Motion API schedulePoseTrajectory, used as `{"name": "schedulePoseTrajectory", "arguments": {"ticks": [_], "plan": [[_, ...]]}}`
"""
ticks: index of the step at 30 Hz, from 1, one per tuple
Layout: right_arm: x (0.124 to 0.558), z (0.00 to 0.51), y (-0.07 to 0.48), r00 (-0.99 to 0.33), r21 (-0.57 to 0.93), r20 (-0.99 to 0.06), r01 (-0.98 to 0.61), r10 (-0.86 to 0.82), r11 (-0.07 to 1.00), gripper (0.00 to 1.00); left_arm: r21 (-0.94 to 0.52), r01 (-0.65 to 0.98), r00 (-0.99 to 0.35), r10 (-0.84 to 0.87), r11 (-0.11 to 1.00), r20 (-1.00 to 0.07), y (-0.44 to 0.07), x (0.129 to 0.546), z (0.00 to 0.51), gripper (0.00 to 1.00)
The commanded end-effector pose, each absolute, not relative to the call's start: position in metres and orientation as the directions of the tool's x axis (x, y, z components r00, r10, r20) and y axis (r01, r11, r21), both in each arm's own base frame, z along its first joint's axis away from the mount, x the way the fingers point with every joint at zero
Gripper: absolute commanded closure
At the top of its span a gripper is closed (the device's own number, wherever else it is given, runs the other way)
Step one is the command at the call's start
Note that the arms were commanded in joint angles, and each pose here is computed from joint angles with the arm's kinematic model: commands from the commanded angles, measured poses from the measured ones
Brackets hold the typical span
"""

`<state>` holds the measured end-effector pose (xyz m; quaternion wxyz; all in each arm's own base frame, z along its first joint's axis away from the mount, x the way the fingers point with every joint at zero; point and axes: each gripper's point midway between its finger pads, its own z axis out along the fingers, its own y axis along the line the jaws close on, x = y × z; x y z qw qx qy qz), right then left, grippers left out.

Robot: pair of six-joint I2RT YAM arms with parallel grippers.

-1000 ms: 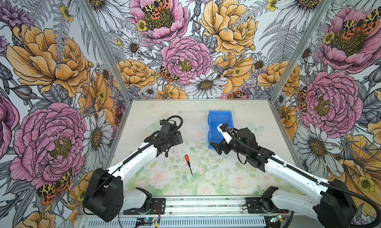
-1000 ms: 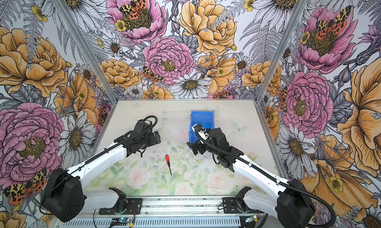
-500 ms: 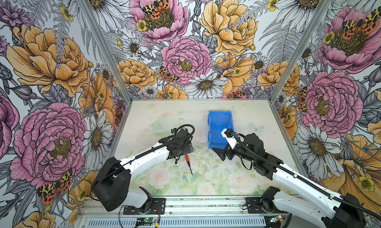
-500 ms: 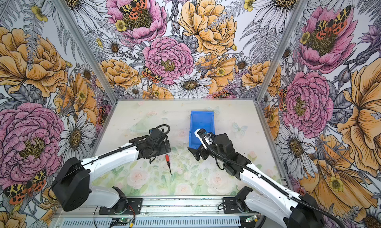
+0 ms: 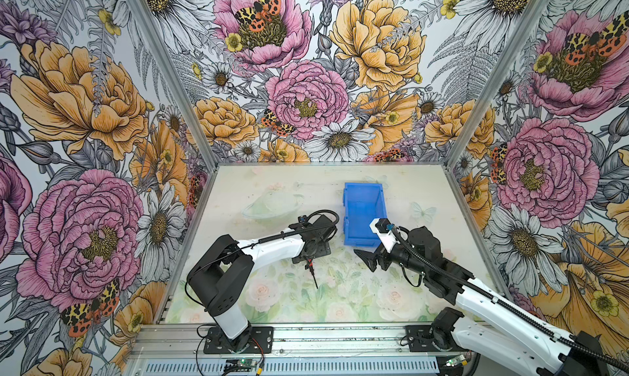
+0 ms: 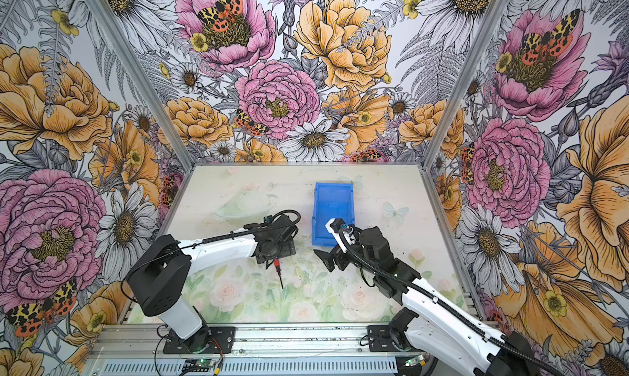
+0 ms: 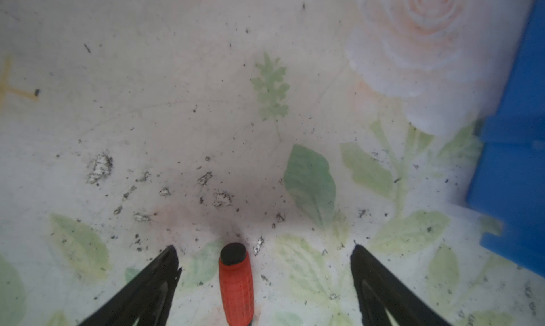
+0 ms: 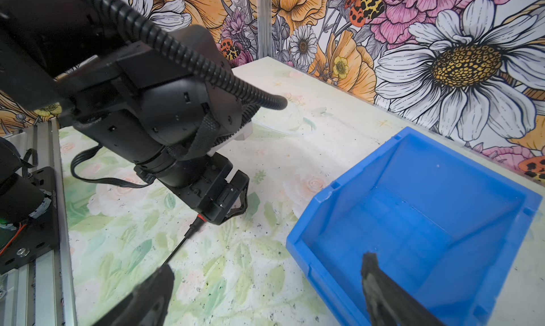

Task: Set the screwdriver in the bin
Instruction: 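Lower the left gripper over the screwdriver handle and close on it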

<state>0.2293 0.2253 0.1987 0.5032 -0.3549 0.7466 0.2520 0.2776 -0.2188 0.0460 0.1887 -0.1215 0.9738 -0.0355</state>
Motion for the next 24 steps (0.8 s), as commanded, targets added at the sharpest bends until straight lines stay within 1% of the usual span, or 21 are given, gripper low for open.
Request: {"name": "schedulePoseTrajectory", "arguments": {"ticks": [1, 3, 6, 12, 14, 21, 24], "plan": [[0.229, 0.197, 0.227, -0.235, 0.015, -0.931, -0.788, -0.279, 0.615, 0.01, -0.090, -0.220, -0.907, -0.238, 0.971, -0.348, -0.218, 0.277, 0.047, 0.11], [0.231, 0.198, 0.227, -0.234, 0.011, -0.932, -0.783, -0.278, 0.622, 0.00, -0.079, -0.237, -0.907, -0.249, 0.968, -0.340, -0.214, 0.275, 0.042, 0.15], [0.230, 0.200, 0.223, -0.221, -0.002, -0.936, -0.775, -0.274, 0.632, 0.01, -0.068, -0.264, -0.907, -0.272, 0.962, -0.320, -0.211, 0.272, 0.033, 0.17], [0.233, 0.200, 0.220, -0.221, -0.011, -0.936, -0.762, -0.275, 0.647, 0.00, -0.027, -0.255, -0.916, -0.250, 0.967, -0.314, -0.211, 0.268, 0.032, 0.24], [0.234, 0.199, 0.221, -0.225, -0.006, -0.935, -0.763, -0.275, 0.647, 0.01, -0.016, -0.257, -0.919, -0.250, 0.966, -0.306, -0.210, 0.264, 0.029, 0.28], [0.236, 0.201, 0.219, -0.224, -0.006, -0.938, -0.752, -0.264, 0.659, 0.01, 0.002, -0.264, -0.923, -0.252, 0.965, -0.292, -0.210, 0.257, 0.020, 0.40], [0.237, 0.204, 0.217, -0.216, -0.012, -0.942, -0.745, -0.258, 0.667, 0.00, 0.012, -0.260, -0.927, -0.246, 0.966, -0.282, -0.211, 0.255, 0.016, 0.47]]}}
